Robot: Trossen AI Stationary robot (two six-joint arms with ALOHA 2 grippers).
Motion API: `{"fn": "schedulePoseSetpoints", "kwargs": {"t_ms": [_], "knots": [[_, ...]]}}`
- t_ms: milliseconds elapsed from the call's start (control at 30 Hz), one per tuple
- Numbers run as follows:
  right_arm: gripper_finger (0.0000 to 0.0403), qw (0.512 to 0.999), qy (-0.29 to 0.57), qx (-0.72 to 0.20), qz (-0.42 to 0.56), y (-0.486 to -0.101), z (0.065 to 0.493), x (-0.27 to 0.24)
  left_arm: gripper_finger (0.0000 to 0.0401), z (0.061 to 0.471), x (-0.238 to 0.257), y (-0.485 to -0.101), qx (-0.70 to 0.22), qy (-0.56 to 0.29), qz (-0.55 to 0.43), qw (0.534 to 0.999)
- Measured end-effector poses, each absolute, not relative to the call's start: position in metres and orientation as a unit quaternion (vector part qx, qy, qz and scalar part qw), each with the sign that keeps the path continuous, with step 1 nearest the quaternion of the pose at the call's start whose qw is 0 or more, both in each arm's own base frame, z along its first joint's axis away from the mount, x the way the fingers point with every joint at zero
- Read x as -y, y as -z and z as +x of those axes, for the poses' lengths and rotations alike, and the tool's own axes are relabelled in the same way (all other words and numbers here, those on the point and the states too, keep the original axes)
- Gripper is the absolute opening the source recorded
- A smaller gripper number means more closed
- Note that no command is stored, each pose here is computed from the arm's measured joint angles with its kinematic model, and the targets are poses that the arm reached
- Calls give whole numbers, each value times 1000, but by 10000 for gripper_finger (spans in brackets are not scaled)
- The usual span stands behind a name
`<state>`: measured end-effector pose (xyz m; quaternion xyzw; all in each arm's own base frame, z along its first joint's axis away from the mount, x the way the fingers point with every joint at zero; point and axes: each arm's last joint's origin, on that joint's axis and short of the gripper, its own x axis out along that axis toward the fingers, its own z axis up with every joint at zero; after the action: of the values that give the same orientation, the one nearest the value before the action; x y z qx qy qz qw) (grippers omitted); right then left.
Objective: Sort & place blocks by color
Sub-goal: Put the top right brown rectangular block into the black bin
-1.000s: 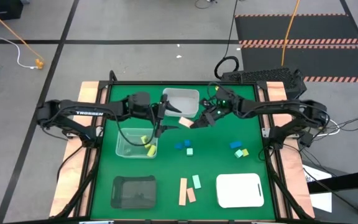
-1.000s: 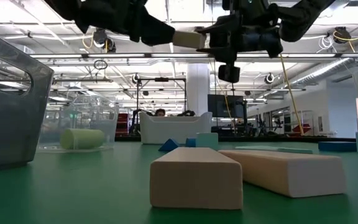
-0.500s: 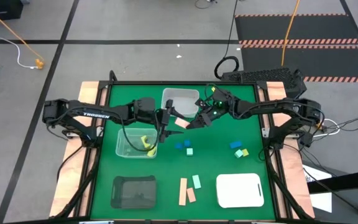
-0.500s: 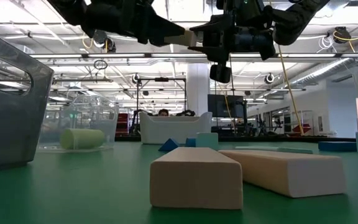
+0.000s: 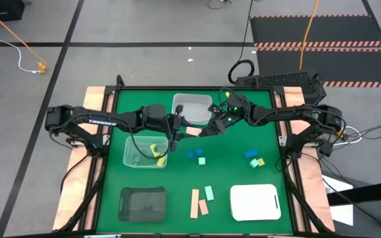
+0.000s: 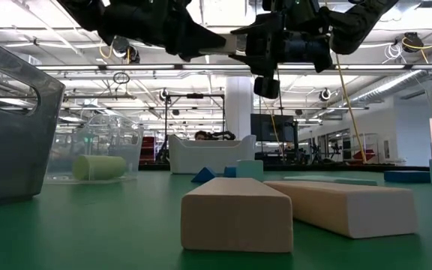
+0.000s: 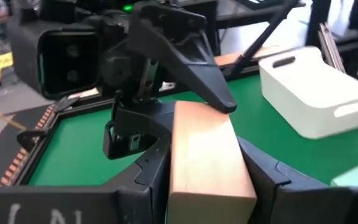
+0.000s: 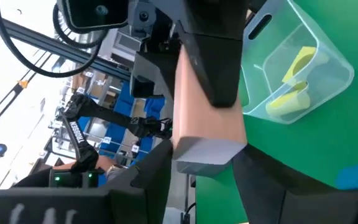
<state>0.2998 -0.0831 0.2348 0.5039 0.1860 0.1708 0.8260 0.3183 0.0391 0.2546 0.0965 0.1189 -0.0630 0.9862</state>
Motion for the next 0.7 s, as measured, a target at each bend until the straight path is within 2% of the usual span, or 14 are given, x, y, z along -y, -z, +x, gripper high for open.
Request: {"fn": "schedulePoseSetpoints", "kwargs": {"t_ms": [233, 367, 533, 700], "knots": [[210, 833, -180, -172, 494, -250, 280, 104, 136, 317, -43, -255, -131, -3, 32, 991], [224, 845, -163, -169, 480, -256, 269, 112, 135, 310, -40, -251, -179, -22, -72, 981], [222, 876, -154, -172, 424, -263, 253, 113, 135, 286, -21, -242, -311, 14, -174, 934], [215, 893, -148, -190, 381, -265, 239, 110, 135, 269, 18, -259, -334, 75, -304, 889]]}}
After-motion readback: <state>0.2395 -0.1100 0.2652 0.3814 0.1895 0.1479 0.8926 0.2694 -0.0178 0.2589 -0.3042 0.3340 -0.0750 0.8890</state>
